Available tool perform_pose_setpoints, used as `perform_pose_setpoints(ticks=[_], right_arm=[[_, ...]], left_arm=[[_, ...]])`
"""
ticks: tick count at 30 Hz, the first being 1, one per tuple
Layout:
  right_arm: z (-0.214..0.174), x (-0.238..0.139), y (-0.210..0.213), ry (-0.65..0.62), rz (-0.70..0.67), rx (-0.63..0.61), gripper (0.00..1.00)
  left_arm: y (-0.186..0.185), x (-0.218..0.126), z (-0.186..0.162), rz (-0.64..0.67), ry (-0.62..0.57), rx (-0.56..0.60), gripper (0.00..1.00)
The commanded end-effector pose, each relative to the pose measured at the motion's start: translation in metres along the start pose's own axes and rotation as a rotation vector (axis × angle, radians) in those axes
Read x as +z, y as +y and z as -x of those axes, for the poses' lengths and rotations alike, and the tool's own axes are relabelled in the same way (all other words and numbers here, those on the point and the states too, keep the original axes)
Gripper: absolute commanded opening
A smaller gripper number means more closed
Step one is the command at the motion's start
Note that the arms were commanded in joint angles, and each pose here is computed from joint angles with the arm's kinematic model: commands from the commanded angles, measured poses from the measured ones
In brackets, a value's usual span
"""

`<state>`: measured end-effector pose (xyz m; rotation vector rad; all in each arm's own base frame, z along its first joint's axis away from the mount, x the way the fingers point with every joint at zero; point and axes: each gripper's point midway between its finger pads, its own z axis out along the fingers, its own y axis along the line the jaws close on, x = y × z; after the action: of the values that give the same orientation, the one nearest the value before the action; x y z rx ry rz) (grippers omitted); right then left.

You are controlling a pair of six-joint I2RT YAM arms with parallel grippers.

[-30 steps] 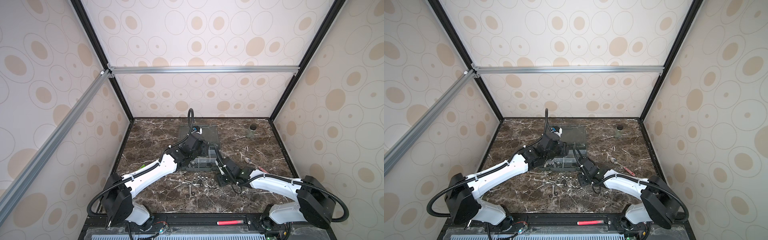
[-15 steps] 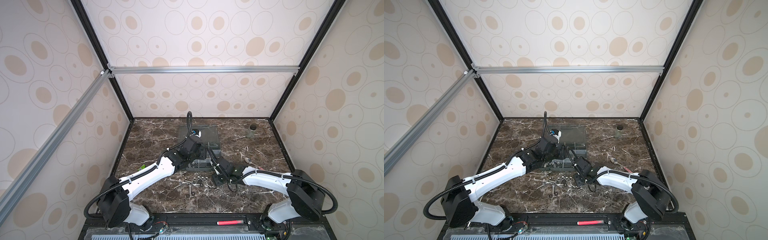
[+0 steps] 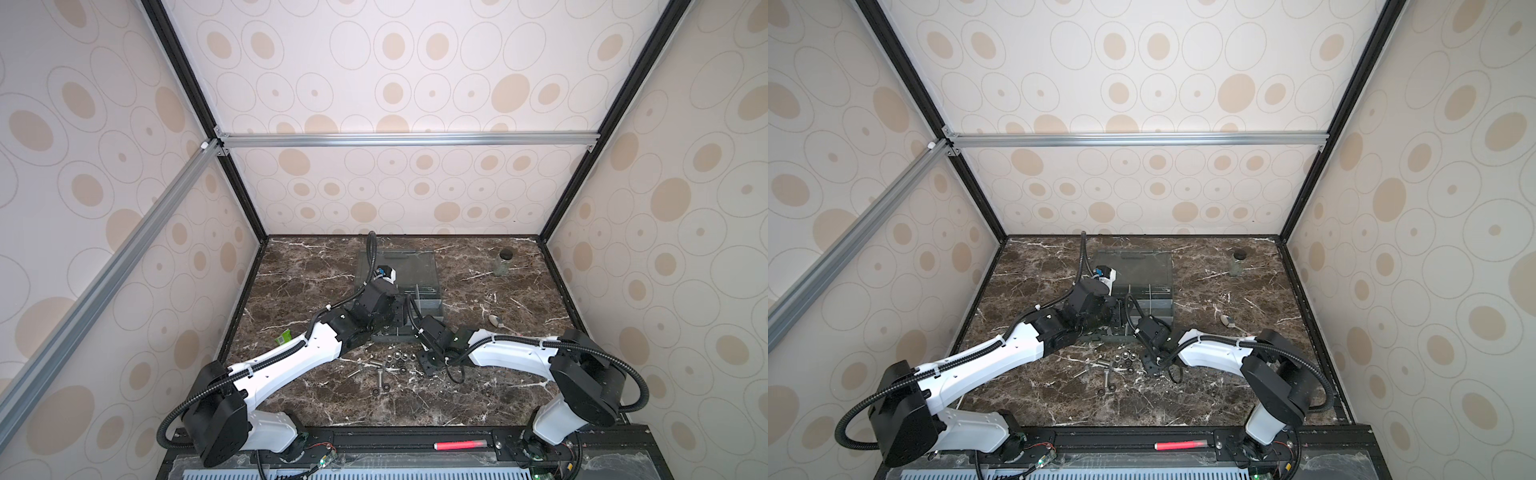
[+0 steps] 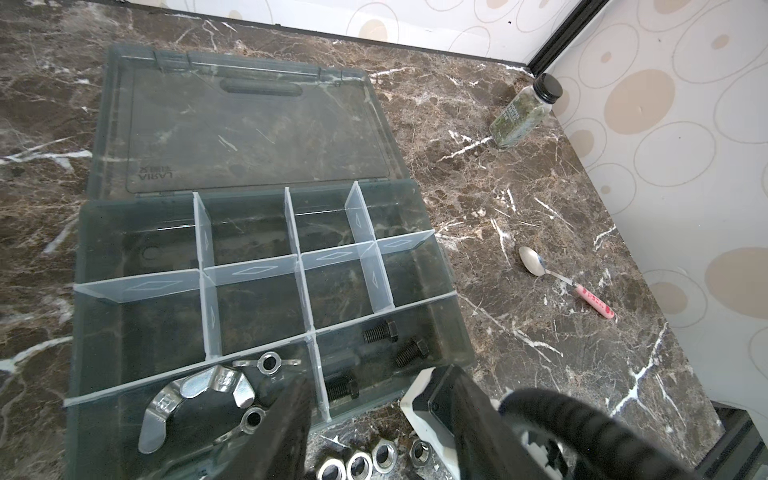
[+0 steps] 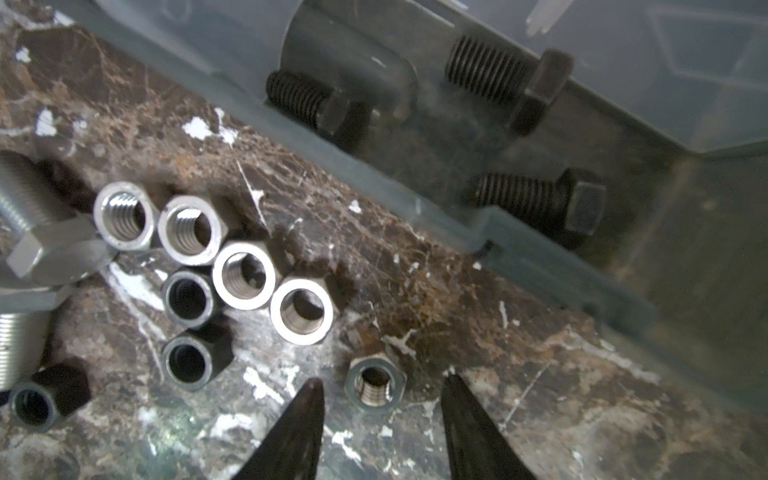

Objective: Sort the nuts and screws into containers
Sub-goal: 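Lower the right gripper onto a silver hex nut and close, then lift the silver hex nut with the right gripper and carry it over the organizer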

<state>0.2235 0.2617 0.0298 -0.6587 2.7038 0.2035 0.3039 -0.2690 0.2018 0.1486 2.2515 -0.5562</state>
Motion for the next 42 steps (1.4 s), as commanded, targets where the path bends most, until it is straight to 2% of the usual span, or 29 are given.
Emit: perform_pose_setpoints(ticks=[1, 8, 17, 23, 29, 34, 37, 42], right_arm=[[-0.005, 0.004, 0.001, 0.036, -0.037, -0.025, 0.46], [-0.011, 0.009, -0.001, 0.065, -0.075, -0.037, 0.33], [-0.015, 0.01, -0.003, 0.081, -0.087, -0.038, 0.26], [-0.006, -0.002, -0.001, 0.035, -0.066, -0.026, 0.24], [0.028, -0.043, -0.001, -0.095, -0.04, -0.015, 0.24], [0.094, -0.075, -0.014, -0.264, -0.014, 0.056, 0.24], [0.125, -0.078, -0.032, -0.299, -0.051, 0.077, 0.25], [0.149, -0.06, -0.055, -0.278, -0.102, 0.116, 0.25]], left_arm=[[0.001, -0.007, 0.012, -0.003, -0.051, -0.024, 0.55], [0.002, -0.007, 0.011, -0.004, -0.052, -0.02, 0.56], [0.006, -0.007, 0.01, -0.001, -0.061, -0.031, 0.56], [0.009, -0.007, 0.008, 0.002, -0.057, -0.036, 0.56], [0.016, -0.014, 0.011, 0.017, -0.079, -0.05, 0.57], [0.024, -0.02, 0.014, 0.03, -0.09, -0.075, 0.57], [0.023, -0.022, 0.012, 0.024, -0.079, -0.096, 0.57], [0.029, -0.029, 0.01, 0.031, -0.094, -0.13, 0.57]])
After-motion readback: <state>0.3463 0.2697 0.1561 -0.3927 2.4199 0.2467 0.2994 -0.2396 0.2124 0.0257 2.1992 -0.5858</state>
